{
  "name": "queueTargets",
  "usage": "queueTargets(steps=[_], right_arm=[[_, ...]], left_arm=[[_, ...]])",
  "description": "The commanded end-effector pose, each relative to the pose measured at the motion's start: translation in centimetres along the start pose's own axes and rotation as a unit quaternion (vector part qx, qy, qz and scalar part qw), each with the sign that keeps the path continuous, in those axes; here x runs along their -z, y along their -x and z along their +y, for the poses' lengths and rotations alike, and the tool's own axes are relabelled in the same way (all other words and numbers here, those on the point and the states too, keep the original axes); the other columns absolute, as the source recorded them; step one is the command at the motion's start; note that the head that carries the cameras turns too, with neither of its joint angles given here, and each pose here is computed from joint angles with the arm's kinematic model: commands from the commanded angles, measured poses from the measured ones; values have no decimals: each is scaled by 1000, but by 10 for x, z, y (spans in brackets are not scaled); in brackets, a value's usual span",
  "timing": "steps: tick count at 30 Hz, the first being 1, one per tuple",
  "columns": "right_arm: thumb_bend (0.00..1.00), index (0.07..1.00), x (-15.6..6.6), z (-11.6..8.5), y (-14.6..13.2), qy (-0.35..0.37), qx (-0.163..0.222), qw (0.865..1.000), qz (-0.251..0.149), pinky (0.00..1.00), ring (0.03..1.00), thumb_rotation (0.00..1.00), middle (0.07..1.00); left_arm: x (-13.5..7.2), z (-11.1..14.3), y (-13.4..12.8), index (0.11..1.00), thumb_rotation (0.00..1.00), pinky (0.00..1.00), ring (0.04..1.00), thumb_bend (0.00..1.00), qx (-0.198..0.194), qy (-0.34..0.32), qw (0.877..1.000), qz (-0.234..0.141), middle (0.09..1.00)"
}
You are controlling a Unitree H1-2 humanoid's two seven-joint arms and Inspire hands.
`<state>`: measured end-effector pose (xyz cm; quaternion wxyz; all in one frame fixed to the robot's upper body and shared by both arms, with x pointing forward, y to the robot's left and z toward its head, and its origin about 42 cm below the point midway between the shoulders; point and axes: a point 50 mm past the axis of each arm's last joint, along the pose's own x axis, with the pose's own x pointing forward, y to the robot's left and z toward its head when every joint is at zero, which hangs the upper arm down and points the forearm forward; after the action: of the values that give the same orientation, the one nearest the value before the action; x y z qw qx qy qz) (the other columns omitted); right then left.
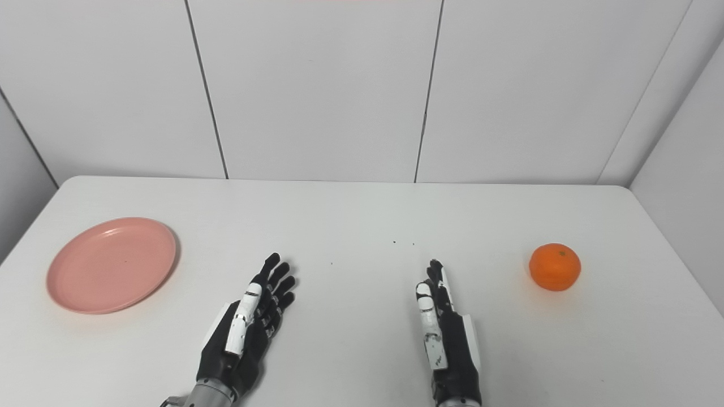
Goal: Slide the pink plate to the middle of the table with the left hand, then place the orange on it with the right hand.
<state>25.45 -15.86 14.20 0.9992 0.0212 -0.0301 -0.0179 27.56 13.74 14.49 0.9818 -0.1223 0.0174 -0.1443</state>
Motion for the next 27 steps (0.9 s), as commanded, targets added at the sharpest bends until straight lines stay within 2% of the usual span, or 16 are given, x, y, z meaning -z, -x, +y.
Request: queueTargets(steps=[1, 18, 27], right_arm=[[261, 983, -12, 2, -3, -3, -2, 1000, -27, 1000, 982, 1000, 986], [233, 974, -11, 0, -3, 1, 2, 1000, -29, 985, 968, 1000, 978], [235, 984, -6, -15, -1, -7, -8, 1000, -28, 1000, 984, 1000, 991]], left_arm=[[-11, -8, -4, 990, 1000, 1000, 987, 395, 9, -1, 999, -33, 996], [-10, -10, -3, 988, 1000, 1000, 986, 398, 9, -2, 1000, -28, 994], [1, -22, -6, 991, 1000, 1000, 986, 398, 15, -9, 1000, -25, 995]])
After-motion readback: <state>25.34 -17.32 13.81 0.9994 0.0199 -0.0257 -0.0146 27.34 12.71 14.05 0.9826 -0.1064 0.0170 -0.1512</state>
